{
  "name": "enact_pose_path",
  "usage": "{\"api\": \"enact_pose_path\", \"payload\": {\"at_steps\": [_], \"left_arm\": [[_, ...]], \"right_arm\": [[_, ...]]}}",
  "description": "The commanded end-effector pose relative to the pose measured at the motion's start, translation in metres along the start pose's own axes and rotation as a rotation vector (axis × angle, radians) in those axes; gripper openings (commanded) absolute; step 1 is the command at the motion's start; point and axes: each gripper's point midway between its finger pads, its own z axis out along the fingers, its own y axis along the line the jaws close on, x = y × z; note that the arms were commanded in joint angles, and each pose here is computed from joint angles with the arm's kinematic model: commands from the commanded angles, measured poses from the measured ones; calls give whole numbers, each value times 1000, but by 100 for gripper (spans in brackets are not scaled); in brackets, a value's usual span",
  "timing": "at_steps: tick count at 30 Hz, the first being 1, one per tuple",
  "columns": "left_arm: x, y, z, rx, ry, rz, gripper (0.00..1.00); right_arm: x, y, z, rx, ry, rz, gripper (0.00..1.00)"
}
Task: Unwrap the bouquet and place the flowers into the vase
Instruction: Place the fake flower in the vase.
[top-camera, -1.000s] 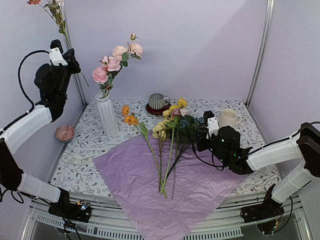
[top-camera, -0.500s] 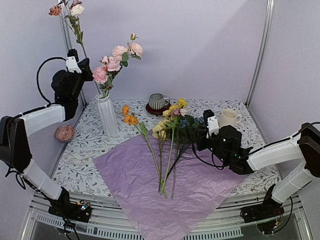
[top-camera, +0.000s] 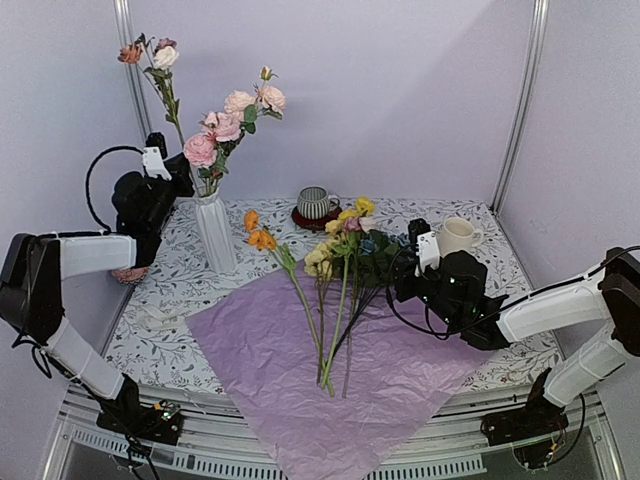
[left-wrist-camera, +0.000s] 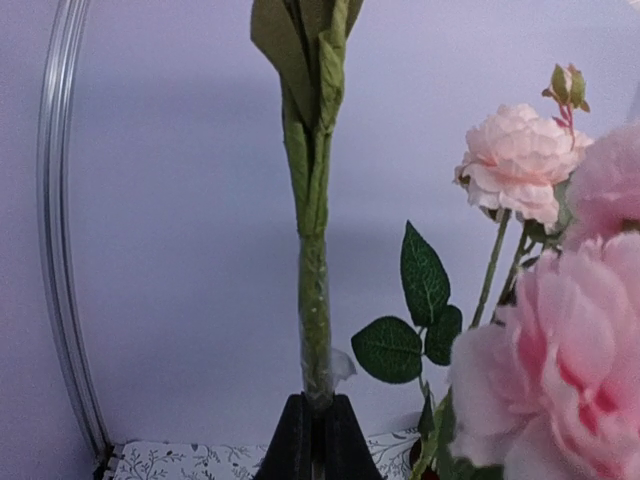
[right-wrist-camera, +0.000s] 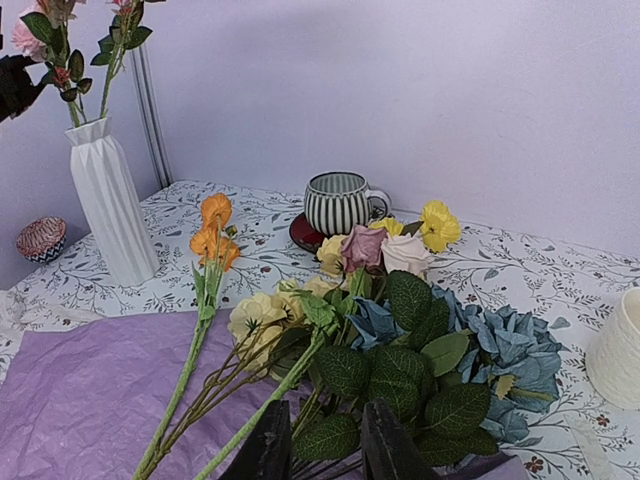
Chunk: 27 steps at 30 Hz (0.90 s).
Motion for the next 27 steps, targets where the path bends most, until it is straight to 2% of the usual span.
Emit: {"api": "enact_pose_path", "payload": {"at_steps": [1,9,12,15,18,22,27], "left_arm": [[3,-2,-4,17,1,-19,0],[22,-7,-14,35,61,-40,1],[31,-6,-16,30,100,-38,18],[28,-6,-18,28,105,-31,41],[23,-8,-21,37,111,-38,58],[24,-9,-28,33,156,-64,70],[29,0,-46,-26,214,-88,79]], "right_arm": [[-8,1,0,-10,-24,8,26],[-12,4,-7,-40,-32,35,27],[-11,4,-5,-35,-30,29,27],[-9,6,-2,-41,-22,24,27],[-8,7,0,-39,-11,12,27],[-8,10,-1,-59,-7,12,27],[-9,11,-2,-68,-2,14,28]]}}
